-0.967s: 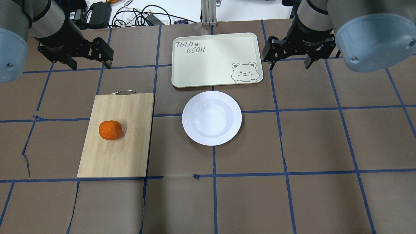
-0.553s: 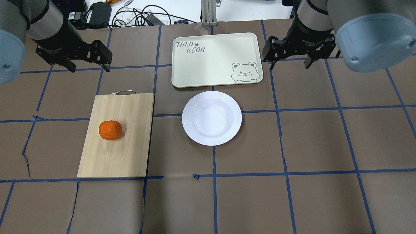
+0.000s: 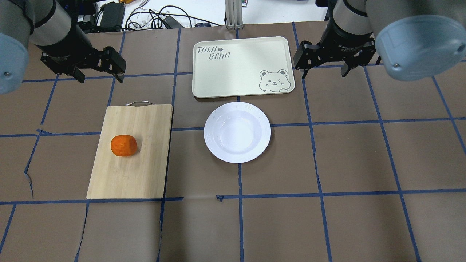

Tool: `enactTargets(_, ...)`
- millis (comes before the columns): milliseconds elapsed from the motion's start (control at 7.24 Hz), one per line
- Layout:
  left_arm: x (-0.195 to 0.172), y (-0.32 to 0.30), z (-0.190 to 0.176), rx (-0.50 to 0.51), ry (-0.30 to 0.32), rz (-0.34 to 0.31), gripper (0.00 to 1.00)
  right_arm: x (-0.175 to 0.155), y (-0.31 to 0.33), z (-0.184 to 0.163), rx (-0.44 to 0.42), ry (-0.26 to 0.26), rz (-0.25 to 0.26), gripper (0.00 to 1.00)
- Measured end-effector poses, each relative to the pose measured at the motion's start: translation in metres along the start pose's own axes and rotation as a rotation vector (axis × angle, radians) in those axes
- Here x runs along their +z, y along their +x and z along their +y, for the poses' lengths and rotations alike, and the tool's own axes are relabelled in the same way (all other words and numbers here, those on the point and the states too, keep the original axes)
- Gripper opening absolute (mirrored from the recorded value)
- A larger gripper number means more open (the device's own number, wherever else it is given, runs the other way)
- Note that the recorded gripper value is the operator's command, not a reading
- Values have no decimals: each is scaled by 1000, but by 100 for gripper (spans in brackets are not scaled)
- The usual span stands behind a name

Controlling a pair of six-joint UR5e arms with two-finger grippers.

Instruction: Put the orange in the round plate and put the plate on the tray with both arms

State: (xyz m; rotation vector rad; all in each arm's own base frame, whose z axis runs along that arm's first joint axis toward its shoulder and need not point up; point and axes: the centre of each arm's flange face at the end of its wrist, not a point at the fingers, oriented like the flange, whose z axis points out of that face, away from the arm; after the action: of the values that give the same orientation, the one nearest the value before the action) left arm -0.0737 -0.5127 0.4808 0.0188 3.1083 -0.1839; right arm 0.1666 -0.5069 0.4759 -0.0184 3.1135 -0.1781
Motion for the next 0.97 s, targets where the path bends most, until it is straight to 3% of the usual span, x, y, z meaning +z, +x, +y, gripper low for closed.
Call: enactTargets(967,8,-7,-1,-14,-20,2,100,-1,0,1,1,-1,1,100)
